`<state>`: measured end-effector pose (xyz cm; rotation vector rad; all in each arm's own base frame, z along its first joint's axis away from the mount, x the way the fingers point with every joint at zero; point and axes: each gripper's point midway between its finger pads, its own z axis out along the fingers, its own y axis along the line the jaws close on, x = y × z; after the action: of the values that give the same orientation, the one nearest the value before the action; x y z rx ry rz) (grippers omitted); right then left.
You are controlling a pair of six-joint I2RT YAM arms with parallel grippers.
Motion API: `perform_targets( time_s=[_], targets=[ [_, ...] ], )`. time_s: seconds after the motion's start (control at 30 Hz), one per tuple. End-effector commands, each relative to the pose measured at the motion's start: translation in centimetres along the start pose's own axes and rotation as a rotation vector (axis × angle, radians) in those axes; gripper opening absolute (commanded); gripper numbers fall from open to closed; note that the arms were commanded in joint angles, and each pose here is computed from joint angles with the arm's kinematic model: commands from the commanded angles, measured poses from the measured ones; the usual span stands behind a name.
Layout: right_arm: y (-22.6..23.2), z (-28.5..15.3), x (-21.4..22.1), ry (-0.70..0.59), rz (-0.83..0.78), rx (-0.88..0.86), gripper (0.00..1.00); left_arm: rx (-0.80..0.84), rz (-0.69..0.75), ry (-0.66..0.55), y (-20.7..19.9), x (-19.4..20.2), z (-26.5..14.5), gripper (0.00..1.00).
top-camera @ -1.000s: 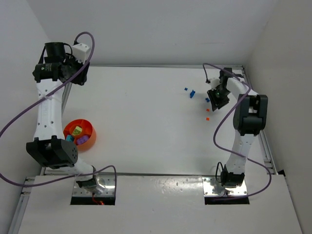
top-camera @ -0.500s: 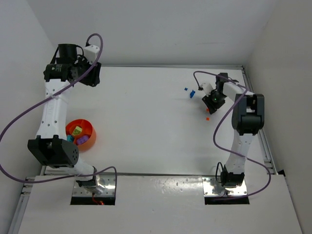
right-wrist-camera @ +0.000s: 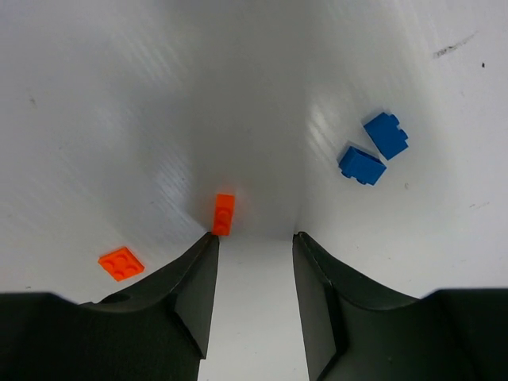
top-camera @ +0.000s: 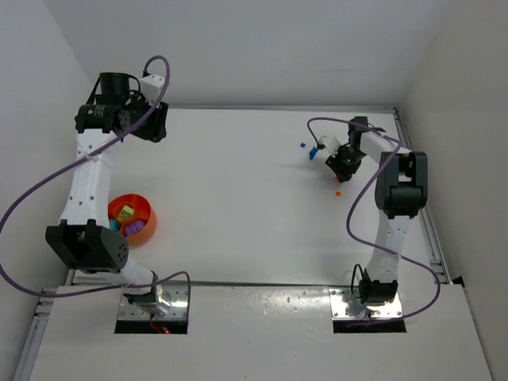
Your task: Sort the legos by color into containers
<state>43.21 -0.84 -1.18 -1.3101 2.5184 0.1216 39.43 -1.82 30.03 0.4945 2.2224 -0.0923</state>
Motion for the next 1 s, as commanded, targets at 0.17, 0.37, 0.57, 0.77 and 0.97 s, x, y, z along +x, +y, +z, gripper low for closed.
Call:
perform_targets(
  time_s=[0.17,0.37,0.57,0.77,0.97],
  targets=[
    [3.1,1.2,-0.2,-0.009,-0.097,-0.105,0.43,0.019,-0.009,-0.007,-0.7,-0.6,1.2,0.48],
    [3.1,1.5,-0.2,-0.006,-0.087,-0.109,0.39,0.014,-0.003,-0.011,-1.2,-1.0,1.1,0.48],
    [4.2,2.2,-0.1,0.007,-0.072,-0.165,0.28,0.015,0.001,-0.001,-1.4,-0.8,1.3,0.48],
    [5.3,2.5,-0.2,0.007,-0.051,-0.201,0.24,0.010,-0.023,0.012,-1.4,-0.1,2.0,0.48],
    [5.7,3.0,-0.5,0.007,-0.024,-0.216,0.14,0.010,-0.071,0.016,-1.8,0.8,2.7,0.48]
  ],
)
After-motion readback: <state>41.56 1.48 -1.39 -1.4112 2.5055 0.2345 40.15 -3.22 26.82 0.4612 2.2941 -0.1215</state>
